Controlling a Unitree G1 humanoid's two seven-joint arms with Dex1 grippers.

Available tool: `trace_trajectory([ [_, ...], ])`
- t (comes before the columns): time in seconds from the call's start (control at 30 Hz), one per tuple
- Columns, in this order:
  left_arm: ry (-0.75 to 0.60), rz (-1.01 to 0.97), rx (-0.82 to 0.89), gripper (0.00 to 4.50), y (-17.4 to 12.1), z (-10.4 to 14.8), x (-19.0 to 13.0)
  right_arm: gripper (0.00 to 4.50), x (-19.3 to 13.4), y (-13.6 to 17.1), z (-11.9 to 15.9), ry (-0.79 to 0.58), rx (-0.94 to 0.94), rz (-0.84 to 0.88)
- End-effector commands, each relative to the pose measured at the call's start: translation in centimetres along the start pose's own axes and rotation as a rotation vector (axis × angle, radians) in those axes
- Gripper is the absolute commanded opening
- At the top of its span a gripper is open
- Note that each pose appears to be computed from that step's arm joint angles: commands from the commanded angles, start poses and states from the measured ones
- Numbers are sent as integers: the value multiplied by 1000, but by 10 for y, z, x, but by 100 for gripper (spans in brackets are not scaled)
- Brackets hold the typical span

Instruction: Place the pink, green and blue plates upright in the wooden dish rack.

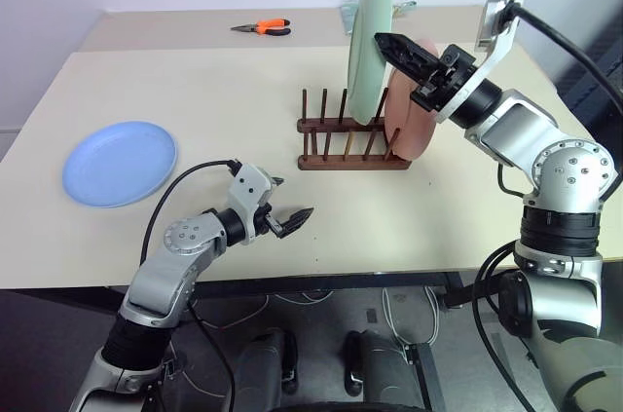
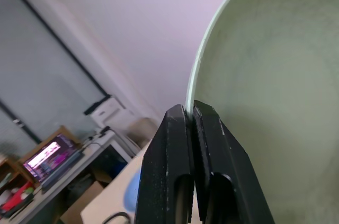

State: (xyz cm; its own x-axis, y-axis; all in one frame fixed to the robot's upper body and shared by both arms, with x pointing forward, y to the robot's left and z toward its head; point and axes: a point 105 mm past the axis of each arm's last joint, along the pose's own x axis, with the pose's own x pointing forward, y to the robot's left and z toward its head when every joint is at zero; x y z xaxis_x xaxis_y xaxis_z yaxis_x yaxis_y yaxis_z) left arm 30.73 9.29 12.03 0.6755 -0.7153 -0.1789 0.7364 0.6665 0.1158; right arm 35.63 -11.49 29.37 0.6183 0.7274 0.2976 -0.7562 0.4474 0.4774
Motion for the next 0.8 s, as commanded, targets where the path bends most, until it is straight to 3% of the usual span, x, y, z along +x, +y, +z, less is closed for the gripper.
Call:
trace_trajectory([
  [0.03,-39,1,28,450,-3,12,-3,4,3,5,12,-14,-27,30],
  [0.17,-36,5,26,450,-2,12,-4,4,5,-2,8,17,-17,14],
  [0.2,-35,7,19,450,-2,12,-4,59,6,-2,8,25,-33,7],
  [0.27,-39,10,-4,450,-2,12,-4,126,9,-2,8,41,-113,-9],
  [0.37,-70,25,-41,450,2,18,-5,275,12,0,11,50,-358,-36],
  [0.53,-173,182,-109,450,30,38,-12,275,13,3,27,57,-869,-94],
  [0.6,-224,258,-144,450,45,46,-17,275,12,3,30,64,-967,-104],
  [0.7,-316,507,-187,450,86,59,-36,275,8,6,40,33,-1119,-119],
  [0.73,-347,667,-208,450,110,61,-51,275,7,11,45,16,-1165,-112],
  [0.8,-285,1125,-257,450,159,47,-95,331,8,26,42,5,-1226,-32],
])
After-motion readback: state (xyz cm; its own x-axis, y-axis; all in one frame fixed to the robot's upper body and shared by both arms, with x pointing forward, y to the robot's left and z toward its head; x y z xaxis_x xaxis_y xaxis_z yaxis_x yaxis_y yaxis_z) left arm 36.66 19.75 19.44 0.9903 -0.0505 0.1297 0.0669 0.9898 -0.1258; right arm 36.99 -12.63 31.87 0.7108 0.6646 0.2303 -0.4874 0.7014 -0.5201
